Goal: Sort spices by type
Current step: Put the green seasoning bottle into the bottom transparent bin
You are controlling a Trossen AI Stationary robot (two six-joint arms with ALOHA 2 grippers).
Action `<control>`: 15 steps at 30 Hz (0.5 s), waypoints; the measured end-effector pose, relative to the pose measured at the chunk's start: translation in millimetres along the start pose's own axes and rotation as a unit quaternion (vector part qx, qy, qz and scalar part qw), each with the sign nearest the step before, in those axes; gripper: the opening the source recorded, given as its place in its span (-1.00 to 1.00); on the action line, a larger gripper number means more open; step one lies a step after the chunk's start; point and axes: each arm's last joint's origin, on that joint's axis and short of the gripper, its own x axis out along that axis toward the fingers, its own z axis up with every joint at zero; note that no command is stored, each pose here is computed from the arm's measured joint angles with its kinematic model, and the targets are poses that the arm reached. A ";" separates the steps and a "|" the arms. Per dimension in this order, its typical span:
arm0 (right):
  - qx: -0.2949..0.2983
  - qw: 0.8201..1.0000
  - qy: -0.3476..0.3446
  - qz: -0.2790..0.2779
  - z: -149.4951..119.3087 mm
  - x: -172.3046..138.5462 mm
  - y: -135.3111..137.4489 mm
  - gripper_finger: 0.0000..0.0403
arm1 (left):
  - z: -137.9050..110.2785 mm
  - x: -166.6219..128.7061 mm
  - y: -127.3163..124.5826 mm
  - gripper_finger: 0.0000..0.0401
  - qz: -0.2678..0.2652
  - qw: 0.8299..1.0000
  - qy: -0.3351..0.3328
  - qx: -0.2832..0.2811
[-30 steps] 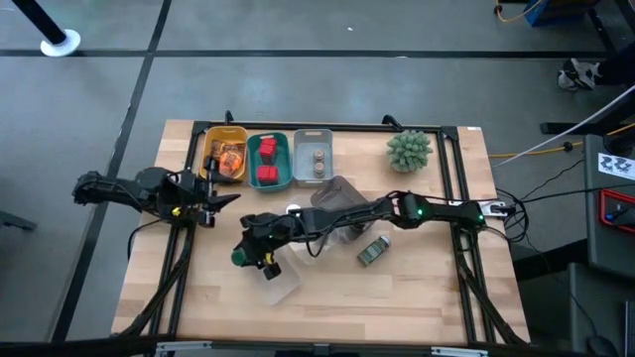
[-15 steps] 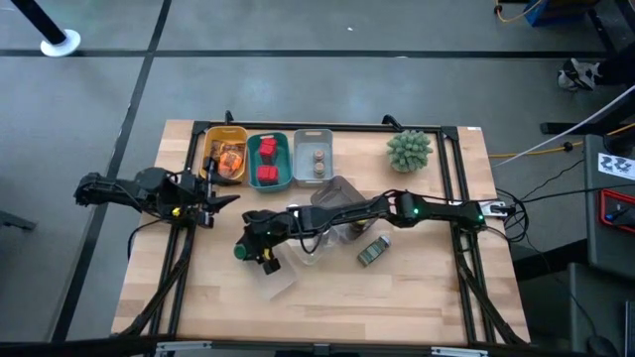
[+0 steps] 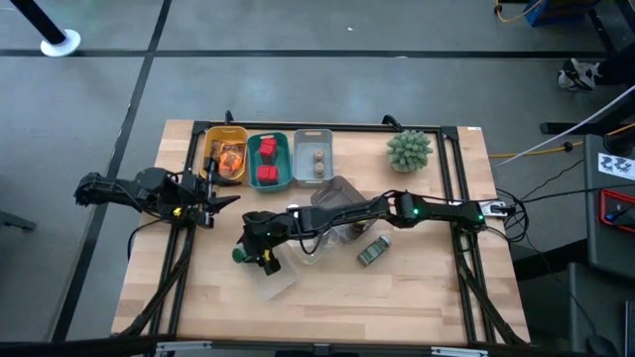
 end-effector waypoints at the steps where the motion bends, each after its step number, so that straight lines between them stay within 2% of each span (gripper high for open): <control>1: 0.000 1.000 0.000 0.000 0.0 0.0 0.0 0.37 | -0.1 0.0 0.0 -0.23 0.000 1.000 0.000 0.000; 10: 0.006 1.000 0.015 0.005 -0.6 -2.4 0.7 0.37 | -0.1 0.0 0.0 -0.23 0.000 1.000 0.001 0.000; 15: 0.010 0.999 0.041 -0.017 10.6 -16.5 -2.1 0.37 | -0.3 0.1 -0.1 -0.23 0.000 1.000 0.002 0.000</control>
